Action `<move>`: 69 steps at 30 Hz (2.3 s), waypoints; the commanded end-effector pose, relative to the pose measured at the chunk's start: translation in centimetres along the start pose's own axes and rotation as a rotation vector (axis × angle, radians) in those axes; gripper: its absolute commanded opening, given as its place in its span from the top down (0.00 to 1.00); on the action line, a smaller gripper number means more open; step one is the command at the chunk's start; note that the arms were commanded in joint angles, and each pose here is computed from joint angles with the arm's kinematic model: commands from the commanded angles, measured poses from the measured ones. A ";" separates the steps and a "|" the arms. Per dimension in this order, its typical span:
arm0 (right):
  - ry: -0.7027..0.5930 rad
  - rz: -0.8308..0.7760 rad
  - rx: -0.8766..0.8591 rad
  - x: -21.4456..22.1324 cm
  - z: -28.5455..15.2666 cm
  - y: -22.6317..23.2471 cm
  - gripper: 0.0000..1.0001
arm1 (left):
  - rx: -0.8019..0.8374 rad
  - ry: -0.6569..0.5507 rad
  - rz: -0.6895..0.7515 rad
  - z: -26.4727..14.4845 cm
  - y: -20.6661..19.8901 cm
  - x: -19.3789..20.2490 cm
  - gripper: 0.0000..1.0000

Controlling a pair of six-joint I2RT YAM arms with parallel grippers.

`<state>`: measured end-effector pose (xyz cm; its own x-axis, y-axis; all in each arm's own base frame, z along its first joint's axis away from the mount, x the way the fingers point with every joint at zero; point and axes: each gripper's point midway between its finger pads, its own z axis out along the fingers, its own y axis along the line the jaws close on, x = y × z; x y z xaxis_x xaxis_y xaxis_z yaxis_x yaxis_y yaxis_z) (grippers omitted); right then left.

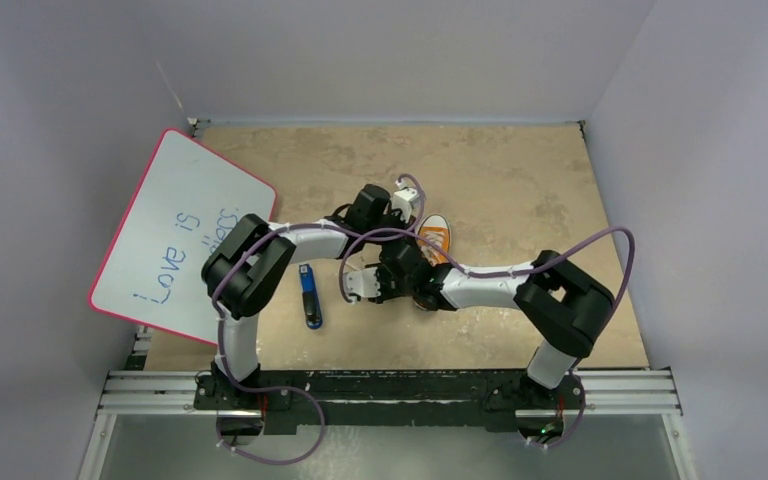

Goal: Tie the shoes

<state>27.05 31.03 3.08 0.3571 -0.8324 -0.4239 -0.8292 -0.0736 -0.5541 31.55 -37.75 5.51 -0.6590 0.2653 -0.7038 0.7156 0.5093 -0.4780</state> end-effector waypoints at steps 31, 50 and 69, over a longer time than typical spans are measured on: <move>-0.185 0.006 -0.051 -4.1 -4.5 -0.1 0.84 | 0.067 0.019 0.108 0.5 -0.7 -1.4 1.00; -0.044 -0.026 0.071 -2.0 -0.4 -3.3 0.71 | 0.116 0.197 0.272 1.2 0.5 0.7 1.00; 0.080 0.021 -0.019 3.2 3.4 -1.1 0.78 | 0.050 0.241 0.264 1.5 2.6 2.0 1.00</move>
<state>29.66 31.58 2.35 0.3454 -0.8621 -0.3707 -0.8080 -0.0723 -0.5848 33.60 -37.81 4.66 -0.4621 0.4991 -0.7331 0.8831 0.3350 -0.3285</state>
